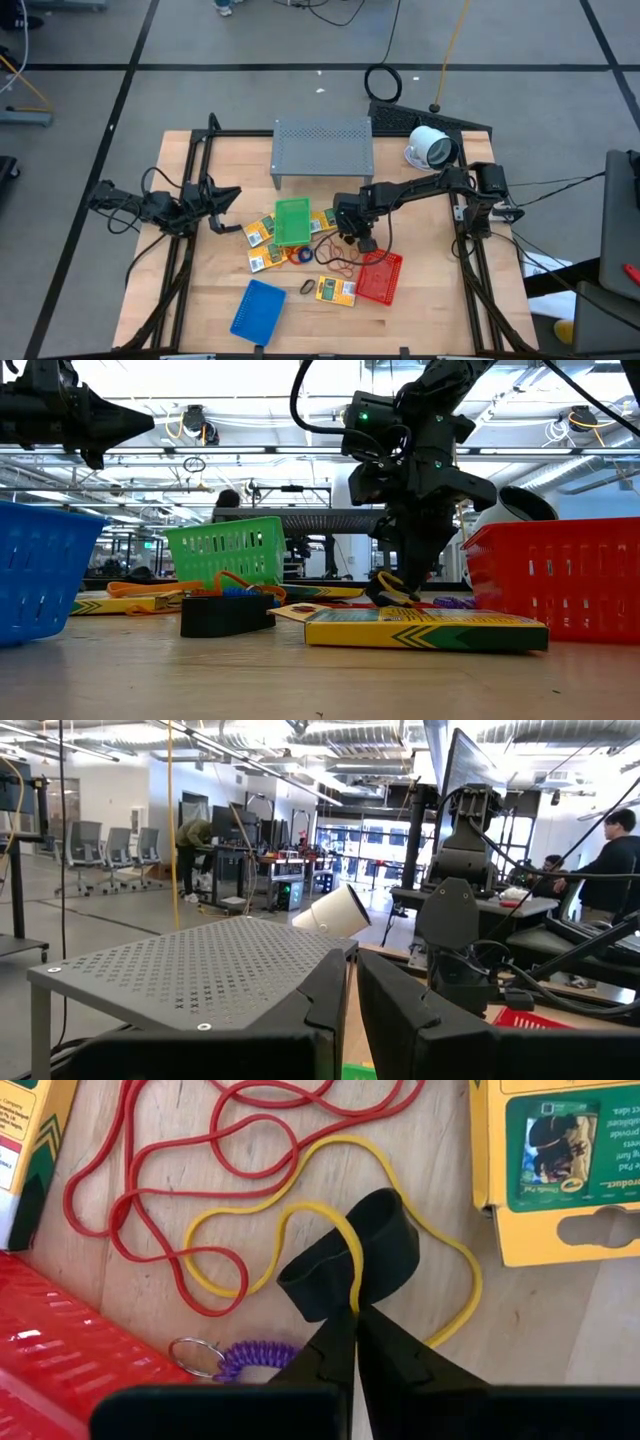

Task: Pick & Place Office Desk Supplies
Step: Put the yellow rubber band into the red bin

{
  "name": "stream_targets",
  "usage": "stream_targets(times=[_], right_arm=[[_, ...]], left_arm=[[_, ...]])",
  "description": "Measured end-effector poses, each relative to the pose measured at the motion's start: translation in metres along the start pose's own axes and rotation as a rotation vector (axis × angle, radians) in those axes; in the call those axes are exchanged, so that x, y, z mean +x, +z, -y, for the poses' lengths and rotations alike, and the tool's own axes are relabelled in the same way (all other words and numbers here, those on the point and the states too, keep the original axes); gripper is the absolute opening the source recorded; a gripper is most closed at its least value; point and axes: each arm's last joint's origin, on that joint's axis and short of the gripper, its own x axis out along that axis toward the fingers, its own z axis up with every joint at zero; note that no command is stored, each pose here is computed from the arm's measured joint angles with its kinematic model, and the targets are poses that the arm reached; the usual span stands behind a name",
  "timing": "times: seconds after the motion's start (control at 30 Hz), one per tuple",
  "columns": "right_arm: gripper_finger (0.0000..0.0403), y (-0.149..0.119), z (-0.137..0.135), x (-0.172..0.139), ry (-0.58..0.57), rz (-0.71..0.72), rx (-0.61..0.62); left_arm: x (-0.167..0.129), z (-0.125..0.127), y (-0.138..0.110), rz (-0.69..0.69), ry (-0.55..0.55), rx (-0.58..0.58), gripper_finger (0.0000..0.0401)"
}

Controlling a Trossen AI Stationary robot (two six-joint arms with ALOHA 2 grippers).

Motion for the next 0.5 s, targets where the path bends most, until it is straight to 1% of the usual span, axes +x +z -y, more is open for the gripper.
stream_targets(times=[0.13, 0.23, 0.5], right_arm=[[0.0001, -0.003, 0.0, -0.006, -0.088, -0.035, -0.016], [0.0001, -0.004, -0.001, -0.015, -0.117, -0.032, -0.013], [0.0, 0.0, -0.009, -0.052, -0.14, 0.098, 0.033]], left_arm=[[0.0, 0.0, 0.0, 0.0, 0.0, 0.0, 0.0037], [0.0, 0.0, 0.0, 0.001, 0.0, 0.0, 0.0037], [0.0, 0.0, 0.0, 0.003, 0.002, -0.002, 0.0037]])
